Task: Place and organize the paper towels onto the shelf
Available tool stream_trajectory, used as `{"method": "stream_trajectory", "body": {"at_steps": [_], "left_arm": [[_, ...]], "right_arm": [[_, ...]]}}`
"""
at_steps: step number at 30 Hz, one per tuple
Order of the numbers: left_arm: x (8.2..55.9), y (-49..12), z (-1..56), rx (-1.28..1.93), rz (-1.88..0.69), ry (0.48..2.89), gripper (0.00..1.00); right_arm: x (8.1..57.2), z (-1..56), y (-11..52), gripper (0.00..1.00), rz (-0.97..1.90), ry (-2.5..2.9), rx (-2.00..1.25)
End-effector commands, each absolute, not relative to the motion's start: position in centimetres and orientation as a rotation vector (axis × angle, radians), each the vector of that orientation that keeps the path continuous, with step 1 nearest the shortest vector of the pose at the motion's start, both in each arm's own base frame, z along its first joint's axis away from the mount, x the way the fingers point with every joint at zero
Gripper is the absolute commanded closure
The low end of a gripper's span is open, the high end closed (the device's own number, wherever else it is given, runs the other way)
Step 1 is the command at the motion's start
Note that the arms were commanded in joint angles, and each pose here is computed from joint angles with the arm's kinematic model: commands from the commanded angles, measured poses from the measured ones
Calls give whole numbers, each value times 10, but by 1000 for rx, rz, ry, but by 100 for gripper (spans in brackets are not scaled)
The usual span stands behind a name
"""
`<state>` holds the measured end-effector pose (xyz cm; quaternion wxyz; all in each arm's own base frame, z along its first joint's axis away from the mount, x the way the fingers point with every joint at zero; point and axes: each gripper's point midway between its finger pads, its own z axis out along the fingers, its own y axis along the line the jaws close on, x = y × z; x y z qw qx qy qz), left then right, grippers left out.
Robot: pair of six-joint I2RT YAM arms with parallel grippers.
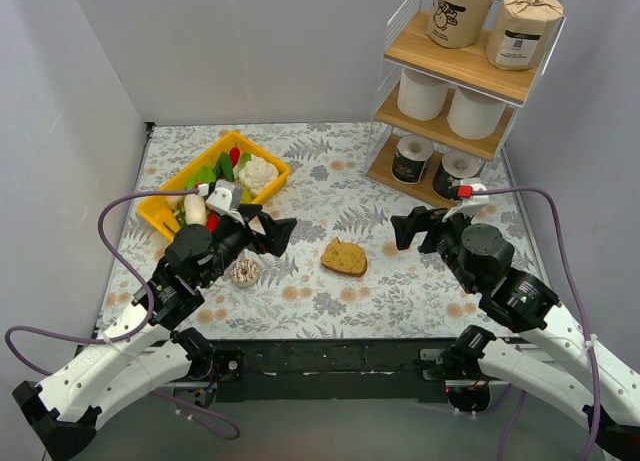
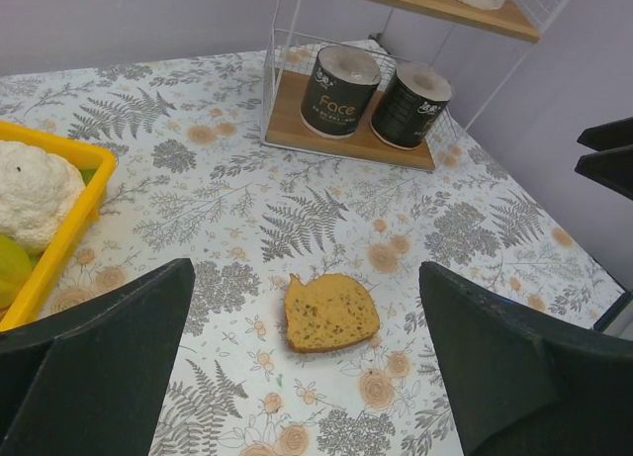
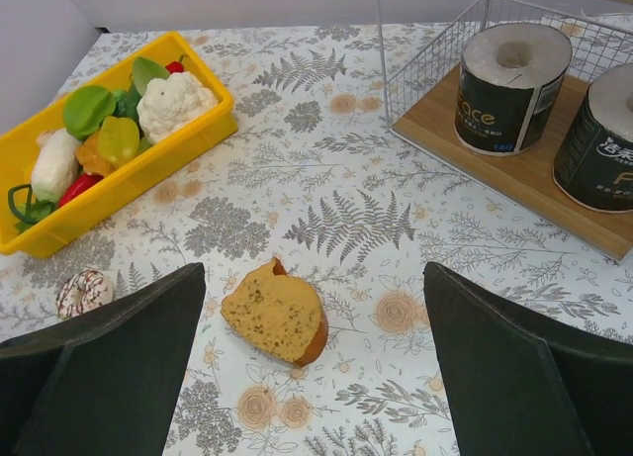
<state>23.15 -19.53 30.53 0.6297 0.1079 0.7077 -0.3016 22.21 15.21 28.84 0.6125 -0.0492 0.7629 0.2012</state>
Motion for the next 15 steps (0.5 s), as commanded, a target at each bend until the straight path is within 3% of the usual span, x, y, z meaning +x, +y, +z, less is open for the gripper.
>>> {"method": "stream_trajectory", "body": {"at_steps": [1, 15], "left_arm": [[229, -197, 307, 271, -701, 1604, 2], [229, -195, 307, 265, -697, 1602, 2]], "right_arm": [[223, 295, 149, 2, 477, 1736, -76], [222, 291, 147, 2, 469, 1742, -70]]}}
